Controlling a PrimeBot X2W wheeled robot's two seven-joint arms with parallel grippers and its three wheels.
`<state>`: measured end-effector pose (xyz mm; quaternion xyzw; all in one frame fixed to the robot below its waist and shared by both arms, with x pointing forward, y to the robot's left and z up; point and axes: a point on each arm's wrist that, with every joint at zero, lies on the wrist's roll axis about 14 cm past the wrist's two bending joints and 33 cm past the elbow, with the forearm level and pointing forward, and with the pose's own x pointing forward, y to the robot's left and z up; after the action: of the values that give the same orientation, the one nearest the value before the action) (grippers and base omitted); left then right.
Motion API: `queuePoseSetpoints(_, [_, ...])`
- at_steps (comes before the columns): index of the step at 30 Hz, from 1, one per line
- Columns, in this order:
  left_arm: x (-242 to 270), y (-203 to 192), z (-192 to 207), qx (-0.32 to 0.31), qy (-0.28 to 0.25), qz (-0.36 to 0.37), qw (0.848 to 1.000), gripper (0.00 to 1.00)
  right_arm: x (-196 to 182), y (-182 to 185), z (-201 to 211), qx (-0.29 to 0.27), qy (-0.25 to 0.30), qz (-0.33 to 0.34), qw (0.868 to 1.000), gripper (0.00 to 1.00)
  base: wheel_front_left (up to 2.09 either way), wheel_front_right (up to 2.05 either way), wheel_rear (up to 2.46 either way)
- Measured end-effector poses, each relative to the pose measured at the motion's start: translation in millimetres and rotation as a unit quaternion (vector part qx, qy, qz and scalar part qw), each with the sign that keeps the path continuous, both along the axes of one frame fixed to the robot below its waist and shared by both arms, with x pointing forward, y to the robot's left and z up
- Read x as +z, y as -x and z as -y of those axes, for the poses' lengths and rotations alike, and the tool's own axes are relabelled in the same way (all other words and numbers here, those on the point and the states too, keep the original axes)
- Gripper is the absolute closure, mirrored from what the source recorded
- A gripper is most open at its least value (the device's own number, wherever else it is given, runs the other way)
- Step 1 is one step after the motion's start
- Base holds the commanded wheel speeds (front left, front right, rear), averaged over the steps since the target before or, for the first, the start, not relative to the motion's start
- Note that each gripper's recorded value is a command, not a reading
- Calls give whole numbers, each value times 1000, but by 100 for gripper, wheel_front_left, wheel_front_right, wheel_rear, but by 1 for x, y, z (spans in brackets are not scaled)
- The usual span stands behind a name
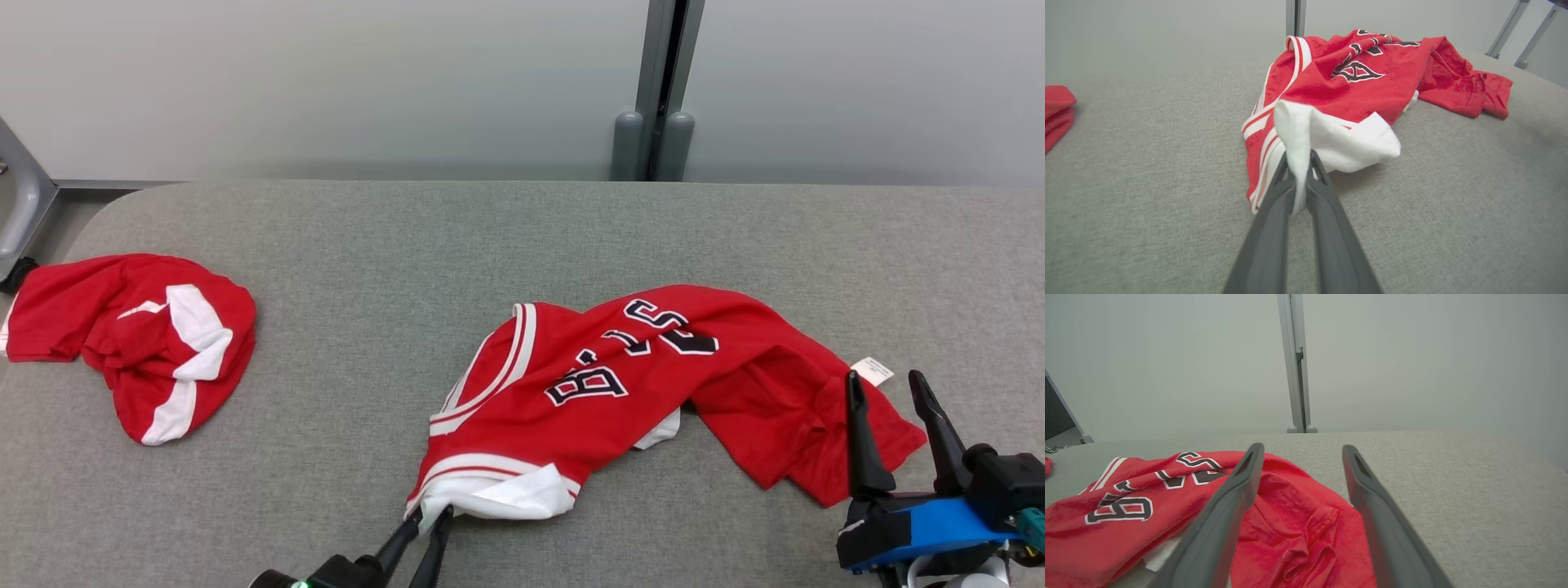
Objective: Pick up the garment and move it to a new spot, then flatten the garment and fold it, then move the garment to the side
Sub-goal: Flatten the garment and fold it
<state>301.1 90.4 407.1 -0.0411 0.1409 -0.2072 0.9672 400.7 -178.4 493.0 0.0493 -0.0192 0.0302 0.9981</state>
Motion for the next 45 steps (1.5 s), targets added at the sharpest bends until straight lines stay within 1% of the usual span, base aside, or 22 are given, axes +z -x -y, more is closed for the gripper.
queuePoseSetpoints(8, [55, -23, -8, 25, 25, 89, 995, 0, 0, 2, 1, -1, -3, 0, 1000, 0, 0, 0, 0])
queuePoseSetpoints(12, [74, -36, -19, 37, 23, 122, 992, 0, 0, 4, 4, -6, -3, 0, 1000, 0, 0, 0, 0])
queuePoseSetpoints(18, [109, -79, -31, 51, 21, 182, 982, 0, -2, 7, 15, -21, -3, -3, 1000, 0, 0, 0, 0])
queuePoseSetpoints(23, [127, -115, -26, 45, 24, 208, 977, 0, -6, 9, 27, -40, -4, -9, 999, 0, 0, 0, 0])
queuePoseSetpoints(29, [124, -148, -14, 29, 24, 205, 978, 0, -12, 12, 46, -67, -3, -18, 998, 0, 0, 0, 0])
queuePoseSetpoints(35, [100, -170, 8, -3, 22, 170, 985, 0, -20, 12, 58, -85, -1, -29, 996, 0, 0, 0, 0])
queuePoseSetpoints(41, [68, -186, 29, -32, 12, 117, 993, 0, -26, 12, 67, -98, 0, -38, 994, 0, 0, 0, 0])
queuePoseSetpoints(45, [38, -188, 40, -52, -3, 69, 996, 0, -29, 13, 74, -108, 1, -43, 993, 0, 0, 0, 0])
